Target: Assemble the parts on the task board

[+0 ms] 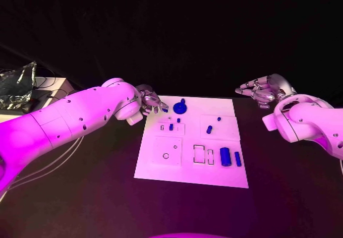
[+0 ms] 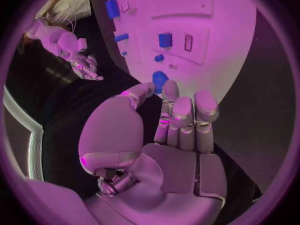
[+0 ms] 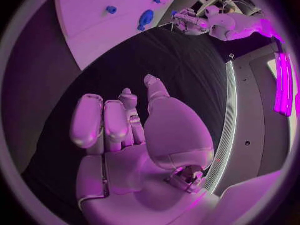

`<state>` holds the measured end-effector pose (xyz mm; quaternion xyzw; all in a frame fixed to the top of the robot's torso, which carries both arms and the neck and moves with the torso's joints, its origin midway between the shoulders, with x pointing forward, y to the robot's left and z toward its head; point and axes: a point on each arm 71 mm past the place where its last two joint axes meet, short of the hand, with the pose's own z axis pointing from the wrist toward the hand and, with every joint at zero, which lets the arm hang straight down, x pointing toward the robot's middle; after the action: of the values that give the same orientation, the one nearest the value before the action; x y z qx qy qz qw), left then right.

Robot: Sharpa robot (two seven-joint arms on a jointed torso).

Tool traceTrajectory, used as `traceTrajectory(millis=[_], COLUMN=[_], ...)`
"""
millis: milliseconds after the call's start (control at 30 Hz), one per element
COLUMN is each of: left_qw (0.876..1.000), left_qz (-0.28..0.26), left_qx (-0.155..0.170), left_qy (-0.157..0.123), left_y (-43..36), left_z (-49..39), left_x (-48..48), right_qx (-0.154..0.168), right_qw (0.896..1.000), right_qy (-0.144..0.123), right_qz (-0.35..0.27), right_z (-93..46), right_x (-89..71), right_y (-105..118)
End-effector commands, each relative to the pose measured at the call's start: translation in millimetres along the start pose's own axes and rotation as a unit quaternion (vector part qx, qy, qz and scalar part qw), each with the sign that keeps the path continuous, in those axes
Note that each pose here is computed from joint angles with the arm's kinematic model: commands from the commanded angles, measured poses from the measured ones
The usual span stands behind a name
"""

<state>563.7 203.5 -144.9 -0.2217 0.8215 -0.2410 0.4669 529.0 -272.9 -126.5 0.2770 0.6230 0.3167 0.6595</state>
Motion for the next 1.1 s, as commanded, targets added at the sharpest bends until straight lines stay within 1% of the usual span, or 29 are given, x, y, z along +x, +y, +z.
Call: traceTrajectory(millis=[33,267,333,367,567,733,1100], left_qw=[1.0,1.0,0.999,0.999,0.998,0.997,0.996], left_qz=[-0.008,0.016,0.032,0.042,0.063,0.075,0.092], left_qx=[-0.013,-0.01,-0.007,-0.005,-0.005,-0.007,-0.015], left_qy=[0.001,-0.008,-0.011,-0.011,-0.014,-0.015,-0.002], left_y=[2.3,7.9,8.6,9.7,14.2,16.7,18.3], left_z=[-5.0,-11.9,-13.4,-14.2,-13.6,-11.6,-6.8], left_x=[6.7,20.1,25.6,30.2,41.6,45.5,51.2], right_qx=[-0.007,-0.007,-0.006,-0.006,-0.005,-0.006,-0.007], right_qw=[1.0,1.0,1.0,1.0,1.0,1.0,1.0], right_qy=[0.002,0.002,0.001,0.001,0.0,-0.001,0.0], right_qz=[-0.002,-0.003,-0.004,-0.004,-0.005,-0.007,-0.01], right_z=[0.2,0.8,1.1,1.3,1.8,2.0,1.6], right_x=[0.1,-0.1,-0.4,-0.6,-1.4,-1.4,-1.0], right_y=[1,0,0,-1,-2,-2,-2])
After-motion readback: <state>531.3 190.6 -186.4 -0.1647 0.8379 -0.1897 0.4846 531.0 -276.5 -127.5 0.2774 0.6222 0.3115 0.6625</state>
